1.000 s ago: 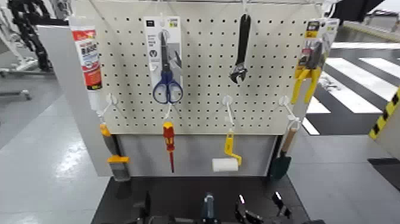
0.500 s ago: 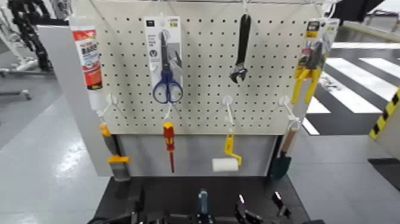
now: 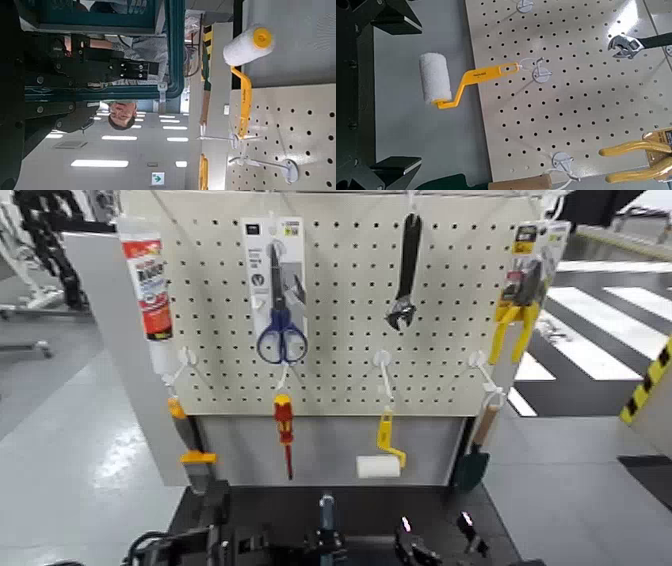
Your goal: Place the crate on the table.
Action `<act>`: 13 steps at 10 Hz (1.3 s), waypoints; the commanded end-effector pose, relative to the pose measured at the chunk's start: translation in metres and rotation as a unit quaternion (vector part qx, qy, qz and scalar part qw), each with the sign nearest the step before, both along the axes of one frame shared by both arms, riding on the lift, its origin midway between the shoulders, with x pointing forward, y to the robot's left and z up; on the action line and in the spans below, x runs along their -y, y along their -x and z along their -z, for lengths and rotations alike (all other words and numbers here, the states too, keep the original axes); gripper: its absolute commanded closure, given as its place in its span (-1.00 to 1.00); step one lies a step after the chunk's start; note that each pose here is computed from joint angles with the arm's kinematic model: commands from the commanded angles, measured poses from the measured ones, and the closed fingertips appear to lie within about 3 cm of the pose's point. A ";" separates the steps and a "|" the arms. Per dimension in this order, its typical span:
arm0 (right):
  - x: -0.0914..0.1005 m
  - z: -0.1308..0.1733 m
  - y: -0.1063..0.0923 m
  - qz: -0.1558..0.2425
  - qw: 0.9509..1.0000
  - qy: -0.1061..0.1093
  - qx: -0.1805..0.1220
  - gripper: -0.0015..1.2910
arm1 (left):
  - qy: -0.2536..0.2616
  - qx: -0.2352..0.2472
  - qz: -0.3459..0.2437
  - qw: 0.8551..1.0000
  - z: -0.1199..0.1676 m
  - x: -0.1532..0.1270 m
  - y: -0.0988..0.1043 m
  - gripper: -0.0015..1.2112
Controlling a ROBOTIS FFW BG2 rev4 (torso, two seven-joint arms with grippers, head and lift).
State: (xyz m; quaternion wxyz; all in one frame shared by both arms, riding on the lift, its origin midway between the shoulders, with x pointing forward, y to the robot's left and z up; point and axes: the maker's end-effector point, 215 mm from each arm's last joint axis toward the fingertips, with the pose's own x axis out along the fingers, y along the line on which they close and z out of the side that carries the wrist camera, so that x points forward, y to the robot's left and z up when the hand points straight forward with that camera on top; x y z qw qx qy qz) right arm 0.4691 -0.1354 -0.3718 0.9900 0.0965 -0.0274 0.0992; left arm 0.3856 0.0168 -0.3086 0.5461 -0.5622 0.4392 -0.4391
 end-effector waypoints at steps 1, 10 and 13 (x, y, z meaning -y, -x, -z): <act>0.000 0.000 0.000 0.000 1.000 0.000 0.000 -0.78 | -0.007 0.003 -0.004 1.000 0.001 -0.006 -0.013 0.96; -0.002 -0.002 0.000 -0.001 1.000 -0.004 0.002 -0.78 | -0.028 0.025 -0.009 0.999 0.012 -0.009 -0.061 0.96; -0.004 -0.002 0.000 -0.004 1.000 -0.005 0.003 -0.78 | -0.024 0.026 -0.017 0.999 0.018 -0.005 -0.074 0.96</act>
